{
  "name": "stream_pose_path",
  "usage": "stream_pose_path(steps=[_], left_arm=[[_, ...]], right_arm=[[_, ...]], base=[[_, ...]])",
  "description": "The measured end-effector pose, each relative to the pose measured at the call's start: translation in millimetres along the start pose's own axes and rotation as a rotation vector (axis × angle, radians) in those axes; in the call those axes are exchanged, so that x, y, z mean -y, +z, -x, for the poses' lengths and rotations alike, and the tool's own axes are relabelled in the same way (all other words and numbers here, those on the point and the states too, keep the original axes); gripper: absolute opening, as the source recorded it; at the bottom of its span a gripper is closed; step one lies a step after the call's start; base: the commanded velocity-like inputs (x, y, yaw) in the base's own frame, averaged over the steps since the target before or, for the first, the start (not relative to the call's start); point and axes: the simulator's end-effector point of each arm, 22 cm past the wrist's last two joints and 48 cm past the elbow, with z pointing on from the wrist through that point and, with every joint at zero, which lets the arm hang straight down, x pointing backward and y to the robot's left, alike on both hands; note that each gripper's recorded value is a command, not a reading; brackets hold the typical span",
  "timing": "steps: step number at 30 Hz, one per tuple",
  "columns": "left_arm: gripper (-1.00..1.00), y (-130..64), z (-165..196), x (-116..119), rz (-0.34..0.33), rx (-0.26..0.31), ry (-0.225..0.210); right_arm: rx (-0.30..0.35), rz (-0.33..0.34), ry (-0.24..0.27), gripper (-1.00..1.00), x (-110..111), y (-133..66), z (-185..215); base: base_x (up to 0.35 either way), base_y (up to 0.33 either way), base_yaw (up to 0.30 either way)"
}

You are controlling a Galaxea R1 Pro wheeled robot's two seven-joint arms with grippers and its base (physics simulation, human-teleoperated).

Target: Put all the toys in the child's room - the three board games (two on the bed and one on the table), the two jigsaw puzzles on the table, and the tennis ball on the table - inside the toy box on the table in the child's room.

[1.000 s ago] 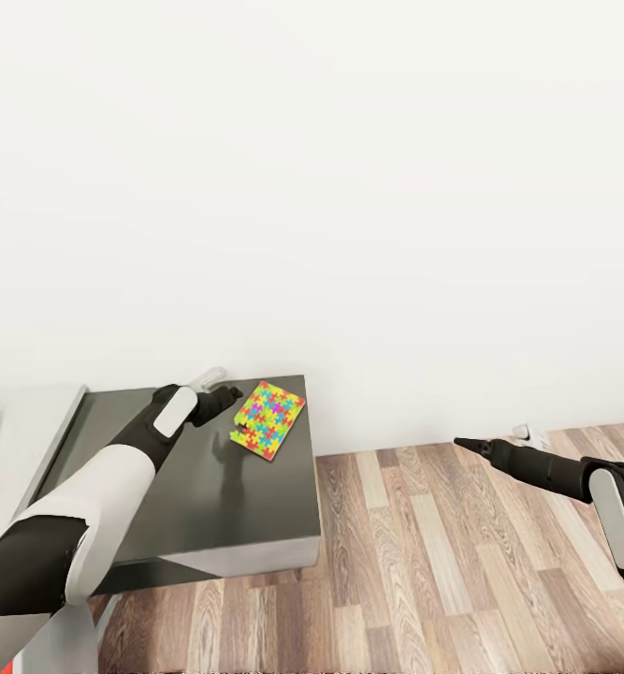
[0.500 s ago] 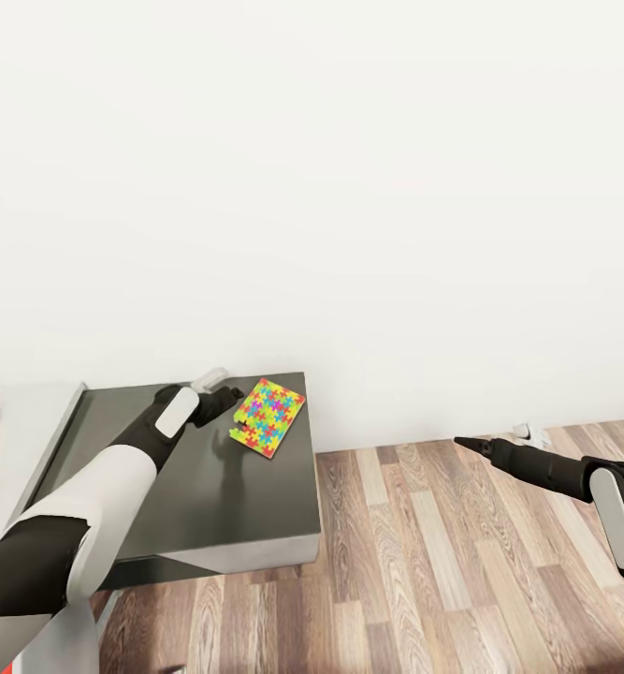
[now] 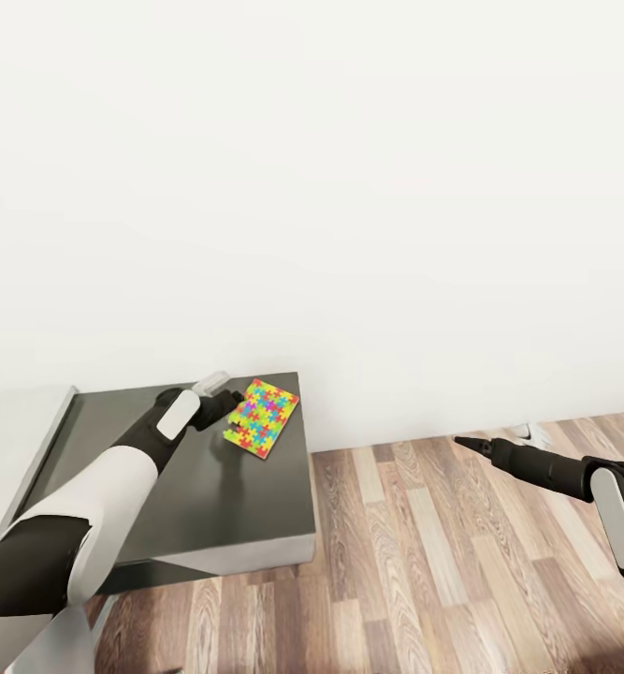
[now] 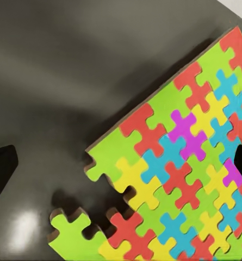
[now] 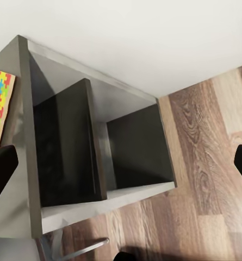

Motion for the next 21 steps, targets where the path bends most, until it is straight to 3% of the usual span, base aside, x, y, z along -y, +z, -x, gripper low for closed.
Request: stream_pose_path(steps=[21], left_arm=[[1.00,0.7,-1.8,1.9,-0.007,-0.002,0.005]], right_arm=[[0.001,0.001,-0.002,1.00,-0.6,-0.4,0.6]], base=[[0.000,0.000,-0.231]])
